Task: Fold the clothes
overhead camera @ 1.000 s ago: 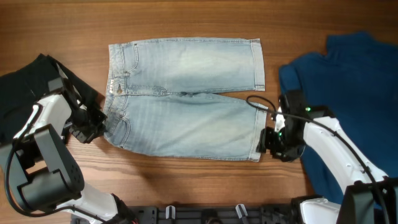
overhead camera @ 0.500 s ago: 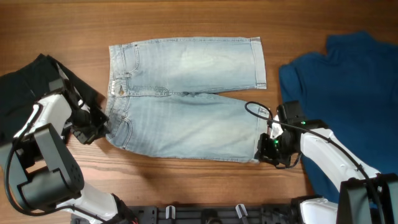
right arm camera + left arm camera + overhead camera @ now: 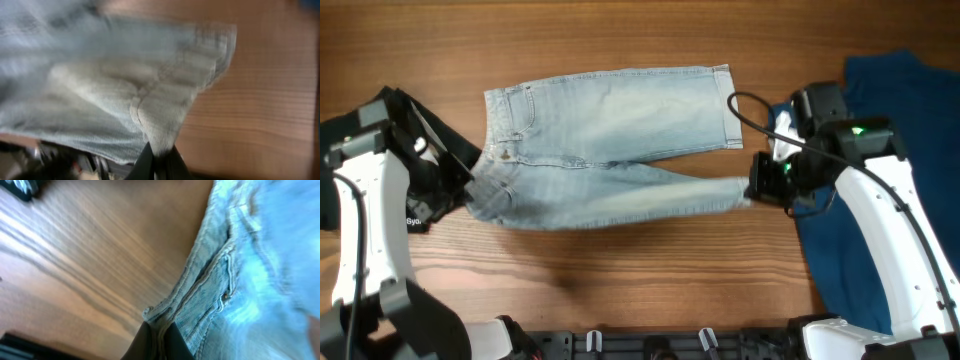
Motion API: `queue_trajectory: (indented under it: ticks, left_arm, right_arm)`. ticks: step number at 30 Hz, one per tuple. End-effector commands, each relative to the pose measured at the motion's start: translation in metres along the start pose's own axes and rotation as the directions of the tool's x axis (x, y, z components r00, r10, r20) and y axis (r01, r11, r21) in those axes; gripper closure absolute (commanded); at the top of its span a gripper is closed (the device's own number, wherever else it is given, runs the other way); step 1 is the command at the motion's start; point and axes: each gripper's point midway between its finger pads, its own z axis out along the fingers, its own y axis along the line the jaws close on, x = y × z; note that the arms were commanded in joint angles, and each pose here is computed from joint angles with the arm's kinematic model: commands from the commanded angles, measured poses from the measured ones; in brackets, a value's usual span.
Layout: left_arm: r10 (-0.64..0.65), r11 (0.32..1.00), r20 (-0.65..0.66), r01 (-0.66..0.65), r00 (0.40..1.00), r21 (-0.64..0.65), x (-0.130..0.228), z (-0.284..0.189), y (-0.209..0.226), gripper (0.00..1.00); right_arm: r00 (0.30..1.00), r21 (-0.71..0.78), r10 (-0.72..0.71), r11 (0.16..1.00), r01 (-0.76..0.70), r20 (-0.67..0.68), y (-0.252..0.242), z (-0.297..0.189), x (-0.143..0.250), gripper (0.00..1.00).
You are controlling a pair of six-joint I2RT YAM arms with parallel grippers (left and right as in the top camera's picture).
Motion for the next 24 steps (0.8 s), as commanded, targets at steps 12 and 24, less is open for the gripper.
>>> queue_trajectory:
  ticks: [12, 24]
  left_arm:
    - [0.093, 0.984, 0.419, -0.148, 0.903, 0.101, -0.070, -0.058, -0.054, 0.96]
    - [0.099, 0.995, 0.355, -0.104, 0.930, -0.004, -0.112, 0.013, -0.050, 0.95]
  right_arm:
    - [0.929, -0.155, 0.171, 0.980, -0.125, 0.329, 0.025, -0.009, -0.113, 0.96]
    - [0.924, -0.194, 0.286, 0.951, -0.241, 0.254, 0.018, 0.053, -0.150, 0.95]
